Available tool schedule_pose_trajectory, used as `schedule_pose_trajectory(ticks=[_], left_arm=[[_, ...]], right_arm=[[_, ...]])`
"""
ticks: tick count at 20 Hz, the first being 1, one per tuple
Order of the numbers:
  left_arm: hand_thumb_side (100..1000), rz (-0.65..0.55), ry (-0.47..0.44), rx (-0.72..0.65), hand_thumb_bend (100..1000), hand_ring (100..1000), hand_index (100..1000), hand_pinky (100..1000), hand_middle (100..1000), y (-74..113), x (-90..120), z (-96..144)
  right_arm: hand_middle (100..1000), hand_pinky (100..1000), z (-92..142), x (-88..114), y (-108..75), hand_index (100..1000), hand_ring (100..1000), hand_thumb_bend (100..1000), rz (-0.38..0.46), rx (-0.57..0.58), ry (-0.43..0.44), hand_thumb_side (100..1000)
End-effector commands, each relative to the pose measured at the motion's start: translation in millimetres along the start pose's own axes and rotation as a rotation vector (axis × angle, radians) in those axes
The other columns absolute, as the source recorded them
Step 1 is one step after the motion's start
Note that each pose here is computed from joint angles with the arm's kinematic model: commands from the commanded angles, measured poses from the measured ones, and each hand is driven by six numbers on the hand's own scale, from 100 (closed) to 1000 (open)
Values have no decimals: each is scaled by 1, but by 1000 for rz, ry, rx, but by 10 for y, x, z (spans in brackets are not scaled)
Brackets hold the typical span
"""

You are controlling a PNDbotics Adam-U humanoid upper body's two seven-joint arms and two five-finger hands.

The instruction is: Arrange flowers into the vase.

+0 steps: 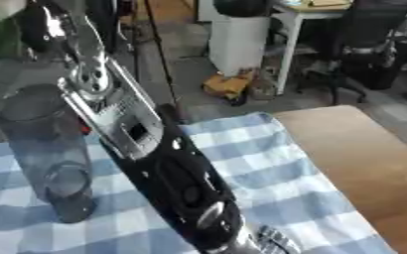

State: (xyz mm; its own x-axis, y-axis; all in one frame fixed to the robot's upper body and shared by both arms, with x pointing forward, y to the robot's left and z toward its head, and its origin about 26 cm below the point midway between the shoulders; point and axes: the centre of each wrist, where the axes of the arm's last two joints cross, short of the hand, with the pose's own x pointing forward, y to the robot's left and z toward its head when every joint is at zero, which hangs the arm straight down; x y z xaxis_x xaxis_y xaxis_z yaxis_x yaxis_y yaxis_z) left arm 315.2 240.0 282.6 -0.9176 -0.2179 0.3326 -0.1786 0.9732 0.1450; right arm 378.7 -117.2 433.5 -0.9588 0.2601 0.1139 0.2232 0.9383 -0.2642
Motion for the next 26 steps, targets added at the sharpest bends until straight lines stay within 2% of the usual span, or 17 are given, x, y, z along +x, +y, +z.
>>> schedule_pose_trajectory(ticks=[1,8,19,26], left_arm=[[1000,-1,-35,-3,100,992,1000,691,974,24,65,-61],[1000,4,-36,-1,100,991,1000,691,974,21,65,-60],[1000,16,-26,-19,100,991,1000,691,973,-10,63,-45],[1000,20,-23,-21,100,989,1000,695,971,-8,56,-31]], right_arm=[[100,100,-91,130,-8,100,100,100,7,-15,-45,371],[100,100,-62,86,-11,100,100,100,100,-49,-32,360],[100,100,-94,156,-15,100,100,100,3,-198,52,322],[100,100,-84,223,-17,100,100,100,-104,-212,66,317]])
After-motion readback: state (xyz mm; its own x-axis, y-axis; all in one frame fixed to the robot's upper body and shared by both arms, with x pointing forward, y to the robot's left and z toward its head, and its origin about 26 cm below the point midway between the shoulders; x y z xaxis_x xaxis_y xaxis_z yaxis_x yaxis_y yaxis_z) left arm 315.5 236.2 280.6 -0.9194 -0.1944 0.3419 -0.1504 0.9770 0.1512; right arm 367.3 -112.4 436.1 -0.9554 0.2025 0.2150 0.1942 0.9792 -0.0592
